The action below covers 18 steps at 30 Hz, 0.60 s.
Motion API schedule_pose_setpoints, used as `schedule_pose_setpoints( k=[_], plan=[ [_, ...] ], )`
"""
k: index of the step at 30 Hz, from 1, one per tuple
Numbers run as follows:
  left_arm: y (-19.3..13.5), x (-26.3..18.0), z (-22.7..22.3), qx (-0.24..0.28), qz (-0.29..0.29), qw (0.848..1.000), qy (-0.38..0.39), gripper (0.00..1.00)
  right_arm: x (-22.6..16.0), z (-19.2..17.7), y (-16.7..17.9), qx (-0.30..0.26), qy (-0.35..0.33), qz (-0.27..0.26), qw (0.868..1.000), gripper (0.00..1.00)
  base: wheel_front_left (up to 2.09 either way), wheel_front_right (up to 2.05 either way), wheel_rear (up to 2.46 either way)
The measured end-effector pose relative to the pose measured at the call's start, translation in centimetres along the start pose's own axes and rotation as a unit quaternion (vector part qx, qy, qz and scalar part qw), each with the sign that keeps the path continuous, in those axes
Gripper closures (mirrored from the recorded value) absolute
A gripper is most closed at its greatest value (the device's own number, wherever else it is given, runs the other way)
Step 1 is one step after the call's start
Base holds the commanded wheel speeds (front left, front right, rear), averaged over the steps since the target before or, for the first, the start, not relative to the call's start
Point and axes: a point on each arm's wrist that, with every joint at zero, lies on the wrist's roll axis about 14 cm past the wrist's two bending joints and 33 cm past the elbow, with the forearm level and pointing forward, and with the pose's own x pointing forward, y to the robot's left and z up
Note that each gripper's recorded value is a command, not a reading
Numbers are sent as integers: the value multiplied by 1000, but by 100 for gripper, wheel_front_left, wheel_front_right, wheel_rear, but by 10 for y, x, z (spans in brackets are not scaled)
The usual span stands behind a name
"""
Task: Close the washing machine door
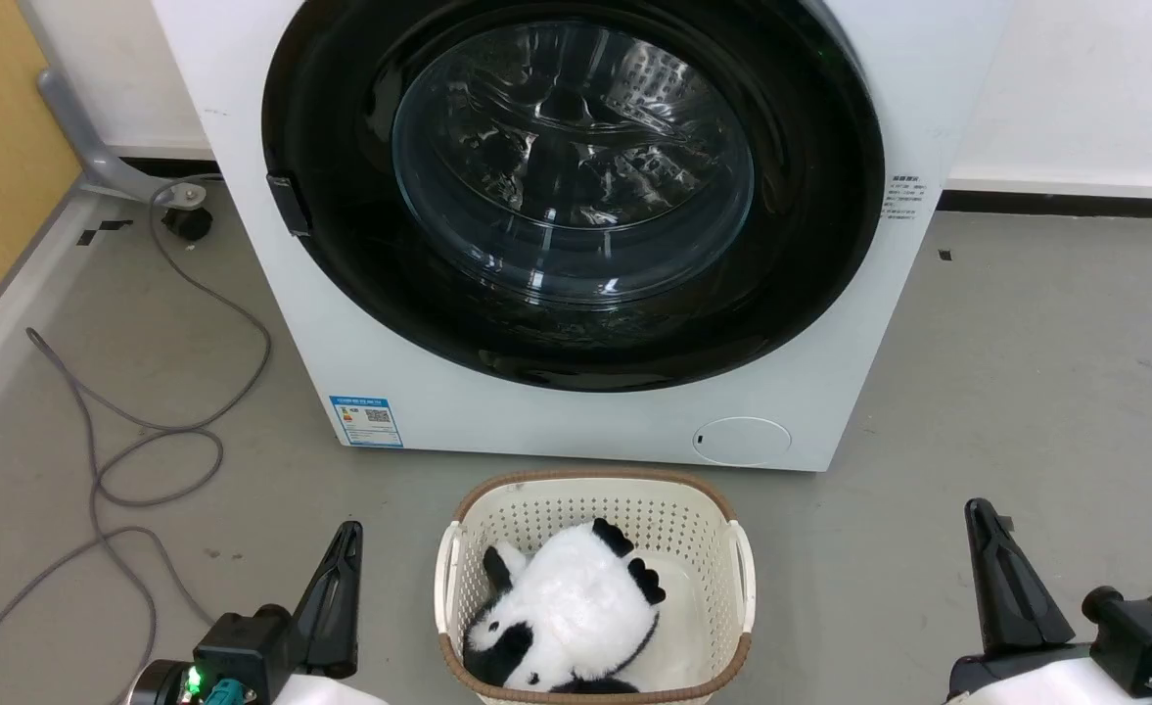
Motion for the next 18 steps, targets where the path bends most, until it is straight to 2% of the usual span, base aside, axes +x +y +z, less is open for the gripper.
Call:
schedule_pose_setpoints(
  k=[18],
  plan=[
    [-1, 3, 0, 11, 1, 1000, 11, 100, -1, -2, 0, -12, 15, 0, 1000, 100, 0, 0, 0]
  ],
)
